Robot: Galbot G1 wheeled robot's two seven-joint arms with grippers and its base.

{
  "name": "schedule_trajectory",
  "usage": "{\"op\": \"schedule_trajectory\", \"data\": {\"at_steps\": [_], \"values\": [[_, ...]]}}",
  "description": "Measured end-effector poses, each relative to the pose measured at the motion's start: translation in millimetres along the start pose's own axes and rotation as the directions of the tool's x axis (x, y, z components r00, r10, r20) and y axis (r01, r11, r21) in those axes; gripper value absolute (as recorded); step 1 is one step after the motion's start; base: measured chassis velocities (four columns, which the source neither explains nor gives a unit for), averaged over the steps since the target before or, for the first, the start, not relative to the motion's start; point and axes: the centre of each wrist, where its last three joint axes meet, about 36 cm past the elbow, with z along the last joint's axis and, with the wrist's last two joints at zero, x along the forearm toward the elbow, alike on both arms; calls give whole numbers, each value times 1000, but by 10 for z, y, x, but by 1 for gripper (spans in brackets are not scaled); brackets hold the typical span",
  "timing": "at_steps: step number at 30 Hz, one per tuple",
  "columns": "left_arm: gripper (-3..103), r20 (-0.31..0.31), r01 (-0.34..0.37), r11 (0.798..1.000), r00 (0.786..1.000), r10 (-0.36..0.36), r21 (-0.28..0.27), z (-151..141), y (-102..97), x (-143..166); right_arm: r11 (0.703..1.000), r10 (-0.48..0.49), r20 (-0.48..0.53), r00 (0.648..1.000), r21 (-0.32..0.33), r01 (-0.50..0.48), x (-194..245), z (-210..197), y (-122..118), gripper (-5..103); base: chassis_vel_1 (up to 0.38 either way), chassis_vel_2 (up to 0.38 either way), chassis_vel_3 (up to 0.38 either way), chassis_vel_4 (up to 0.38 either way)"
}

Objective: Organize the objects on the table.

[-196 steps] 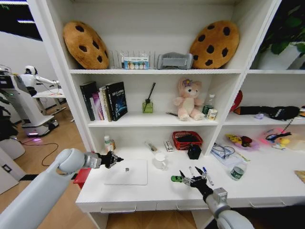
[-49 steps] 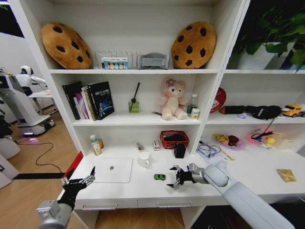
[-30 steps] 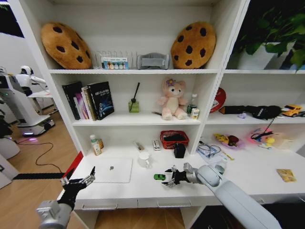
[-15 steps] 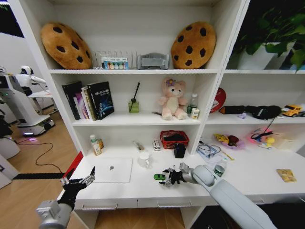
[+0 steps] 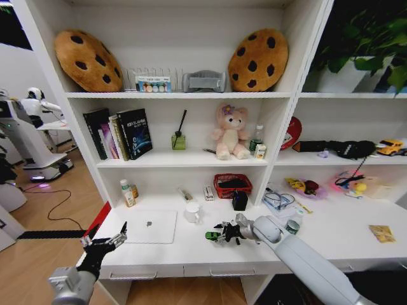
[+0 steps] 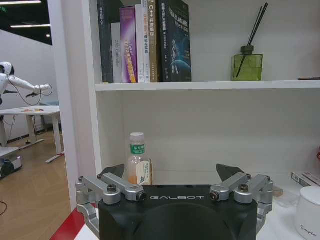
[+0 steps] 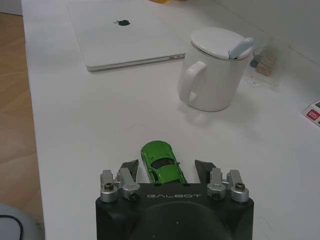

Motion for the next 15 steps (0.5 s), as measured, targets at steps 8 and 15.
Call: {"op": "schedule_trajectory", "data": {"at_steps": [8, 15], "values": [[100, 0, 0, 1000, 1000, 0, 0, 0, 0, 0, 999, -5, -4, 1000, -34, 5, -59, 59, 16, 58, 0, 0, 0, 0], [100, 0, 0, 1000, 1000, 0, 0, 0, 0, 0, 999, -8, -5, 1000, -37, 8, -80, 74, 15, 58, 0, 0, 0, 0]]}}
